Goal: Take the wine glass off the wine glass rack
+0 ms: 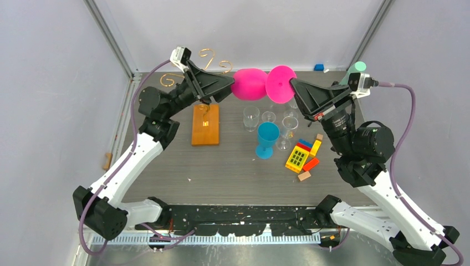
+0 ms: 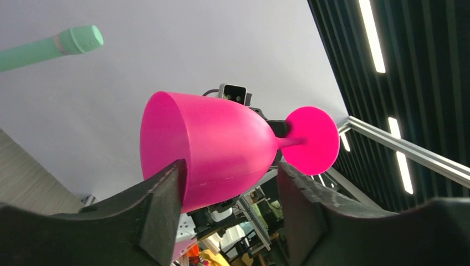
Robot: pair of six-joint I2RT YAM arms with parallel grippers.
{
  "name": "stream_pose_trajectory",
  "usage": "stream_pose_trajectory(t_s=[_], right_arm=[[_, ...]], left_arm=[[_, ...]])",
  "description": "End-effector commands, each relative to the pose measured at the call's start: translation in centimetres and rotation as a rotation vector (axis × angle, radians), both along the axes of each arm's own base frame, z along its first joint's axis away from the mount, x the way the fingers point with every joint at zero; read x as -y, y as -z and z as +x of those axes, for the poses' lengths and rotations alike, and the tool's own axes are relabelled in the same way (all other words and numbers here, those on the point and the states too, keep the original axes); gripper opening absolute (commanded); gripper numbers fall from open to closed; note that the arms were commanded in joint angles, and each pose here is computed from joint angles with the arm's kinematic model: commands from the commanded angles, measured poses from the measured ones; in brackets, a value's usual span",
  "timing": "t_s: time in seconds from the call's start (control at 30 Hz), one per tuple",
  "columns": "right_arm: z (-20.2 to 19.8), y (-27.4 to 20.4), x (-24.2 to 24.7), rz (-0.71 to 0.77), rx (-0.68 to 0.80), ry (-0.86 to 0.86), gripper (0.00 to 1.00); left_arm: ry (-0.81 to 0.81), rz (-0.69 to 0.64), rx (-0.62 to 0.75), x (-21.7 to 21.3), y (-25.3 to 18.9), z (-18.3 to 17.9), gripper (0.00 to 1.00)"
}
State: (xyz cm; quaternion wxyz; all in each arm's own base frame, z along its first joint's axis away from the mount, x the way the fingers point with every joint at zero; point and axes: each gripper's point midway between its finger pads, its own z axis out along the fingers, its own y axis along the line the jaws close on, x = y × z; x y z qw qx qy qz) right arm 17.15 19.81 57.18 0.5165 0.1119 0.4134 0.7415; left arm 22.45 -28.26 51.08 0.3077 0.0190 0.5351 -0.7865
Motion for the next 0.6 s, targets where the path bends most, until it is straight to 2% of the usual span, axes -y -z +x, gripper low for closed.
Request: stream_pose_trajectory(t_s=[0.0, 0.17, 0.27, 0.4, 0.57], right_arm=[[0.2, -1.0, 0.8, 0.081, 0.002, 0.008, 0.0], [1.4, 0.2, 1.4, 0.104, -0.054, 0.054, 0.0], [1.8, 0.8, 1.9, 0.121, -0.082, 0.077, 0.0], [2.4, 1.6, 1.9, 0.12, -0.117, 0.091, 0.0], [3.3, 2.9, 2.1, 0.11, -0.165, 0.123, 0.02]], left_arm=[[0.094, -0.086, 0.119, -1.4, -3.5, -3.9, 0.55], [0.114, -0.098, 0.178, -2.0, -4.4, -5.5, 0.3], [0.117, -0.092, 0.213, -2.1, -4.7, -6.0, 0.2], [0.123, -0.088, 0.251, -2.1, -5.0, -6.4, 0.0], [0.1, -0.091, 0.318, -2.3, -5.1, -6.8, 0.0]])
